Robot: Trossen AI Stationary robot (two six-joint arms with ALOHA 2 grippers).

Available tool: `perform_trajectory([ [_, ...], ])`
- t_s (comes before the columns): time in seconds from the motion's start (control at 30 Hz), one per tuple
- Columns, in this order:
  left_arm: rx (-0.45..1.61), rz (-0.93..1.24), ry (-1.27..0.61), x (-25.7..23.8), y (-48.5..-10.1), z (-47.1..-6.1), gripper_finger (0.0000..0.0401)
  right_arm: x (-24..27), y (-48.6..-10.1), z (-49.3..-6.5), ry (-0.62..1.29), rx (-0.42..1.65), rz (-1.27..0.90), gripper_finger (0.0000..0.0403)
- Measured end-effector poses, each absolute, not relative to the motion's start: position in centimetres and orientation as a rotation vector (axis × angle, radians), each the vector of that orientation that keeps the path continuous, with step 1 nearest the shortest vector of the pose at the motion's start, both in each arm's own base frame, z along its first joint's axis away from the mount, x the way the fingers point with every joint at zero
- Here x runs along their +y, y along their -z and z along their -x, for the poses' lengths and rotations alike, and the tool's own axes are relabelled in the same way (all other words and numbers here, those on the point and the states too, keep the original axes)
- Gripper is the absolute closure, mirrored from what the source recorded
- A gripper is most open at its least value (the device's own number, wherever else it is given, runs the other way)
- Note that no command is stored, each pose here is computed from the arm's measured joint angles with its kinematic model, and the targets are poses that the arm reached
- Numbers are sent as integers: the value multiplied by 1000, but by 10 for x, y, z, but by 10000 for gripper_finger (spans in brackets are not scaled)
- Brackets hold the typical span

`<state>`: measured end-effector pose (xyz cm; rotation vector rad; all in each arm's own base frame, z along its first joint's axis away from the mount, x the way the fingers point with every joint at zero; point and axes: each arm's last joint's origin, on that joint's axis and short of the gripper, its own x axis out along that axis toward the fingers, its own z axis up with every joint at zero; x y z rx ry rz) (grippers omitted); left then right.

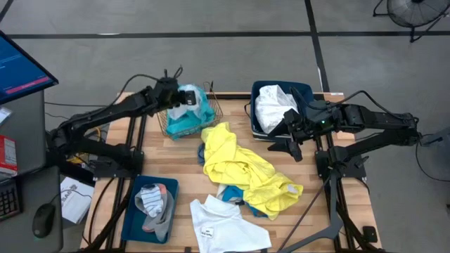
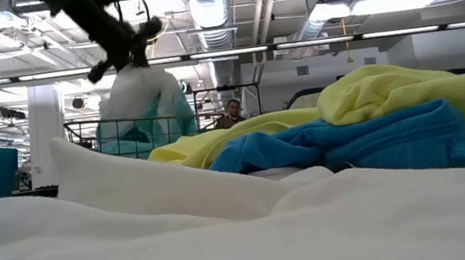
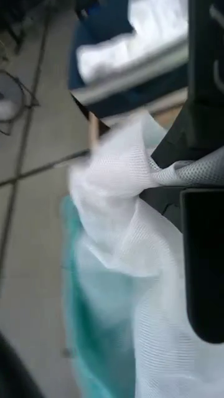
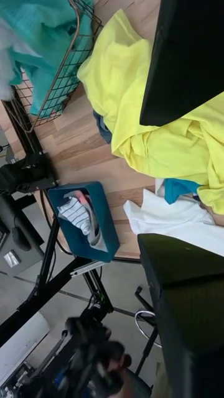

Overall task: Pick & Place Cloths
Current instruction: Put the light blue shorts into the gold wire basket

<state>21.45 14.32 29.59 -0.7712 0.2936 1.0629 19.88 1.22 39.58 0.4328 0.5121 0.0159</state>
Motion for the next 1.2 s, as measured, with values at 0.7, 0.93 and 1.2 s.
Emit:
perform_trajectory([
  [0.7,359,822,-807,128,-210,-207,371,12,-396,-199,-27,511,-389,112],
  [0.93,304,654,-641,114,-240,-198,270,12,-396,-199,-27,511,-389,112],
  [1.2,116,397,-681,105,-279,-175,176,12,-396,-199,-28,511,-384,112],
])
